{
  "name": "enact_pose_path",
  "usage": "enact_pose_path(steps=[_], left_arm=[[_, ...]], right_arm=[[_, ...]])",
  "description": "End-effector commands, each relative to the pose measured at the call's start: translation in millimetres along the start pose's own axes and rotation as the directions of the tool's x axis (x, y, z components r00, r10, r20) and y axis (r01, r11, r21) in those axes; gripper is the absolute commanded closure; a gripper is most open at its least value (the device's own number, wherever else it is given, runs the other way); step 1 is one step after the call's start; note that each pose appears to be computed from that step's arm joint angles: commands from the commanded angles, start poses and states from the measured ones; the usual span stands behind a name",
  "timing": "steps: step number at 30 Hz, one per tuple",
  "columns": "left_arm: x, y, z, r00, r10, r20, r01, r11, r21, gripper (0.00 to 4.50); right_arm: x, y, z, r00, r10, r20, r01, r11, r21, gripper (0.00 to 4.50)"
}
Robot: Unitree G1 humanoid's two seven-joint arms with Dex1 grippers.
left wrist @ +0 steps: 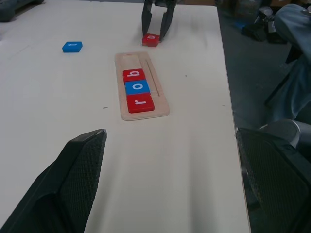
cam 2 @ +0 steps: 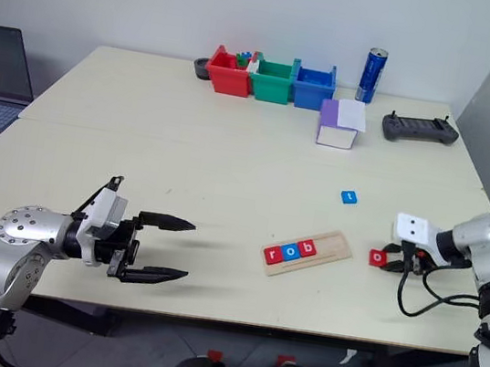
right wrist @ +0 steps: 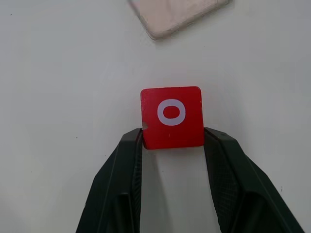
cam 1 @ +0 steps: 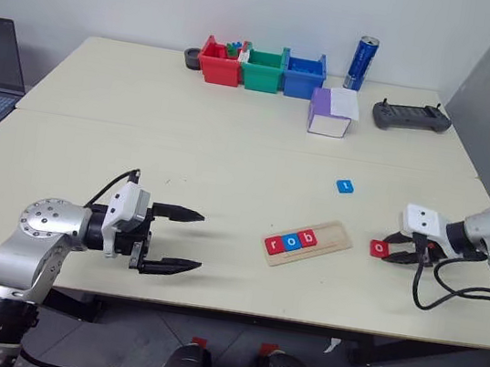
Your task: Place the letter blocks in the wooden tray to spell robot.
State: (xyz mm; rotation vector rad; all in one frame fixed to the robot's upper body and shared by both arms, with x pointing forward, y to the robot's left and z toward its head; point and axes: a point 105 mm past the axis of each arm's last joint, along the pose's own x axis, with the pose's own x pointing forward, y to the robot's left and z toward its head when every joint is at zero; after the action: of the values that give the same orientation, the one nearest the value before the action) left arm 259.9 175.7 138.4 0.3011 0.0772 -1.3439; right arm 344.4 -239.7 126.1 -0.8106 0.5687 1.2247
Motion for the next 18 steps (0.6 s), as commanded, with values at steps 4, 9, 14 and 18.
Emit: enact_pose_path(steps=[4,9,14,18], left_arm=[[-0.7,5.5,12.7,1.0,0.004,0.012,-0.005,0.999,0.05,0.0],[1.4,6.1,12.9,1.0,0.002,0.014,-0.003,0.999,0.052,0.0],[2.1,4.6,12.8,1.0,0.006,0.016,-0.006,0.998,0.055,0.0],[2.0,1.7,12.4,1.0,0.011,0.019,-0.012,0.998,0.054,0.0]], right_arm=[[1.0,-2.4,73.6,0.991,0.073,0.113,-0.046,0.974,-0.224,3.05],[21.0,-1.4,86.3,0.988,0.14,0.063,-0.115,0.948,-0.298,3.05],[37.4,-3.3,73.5,0.983,0.175,-0.057,-0.184,0.923,-0.337,3.05],[41.9,-5.0,76.1,0.978,0.197,-0.061,-0.206,0.915,-0.348,3.05]])
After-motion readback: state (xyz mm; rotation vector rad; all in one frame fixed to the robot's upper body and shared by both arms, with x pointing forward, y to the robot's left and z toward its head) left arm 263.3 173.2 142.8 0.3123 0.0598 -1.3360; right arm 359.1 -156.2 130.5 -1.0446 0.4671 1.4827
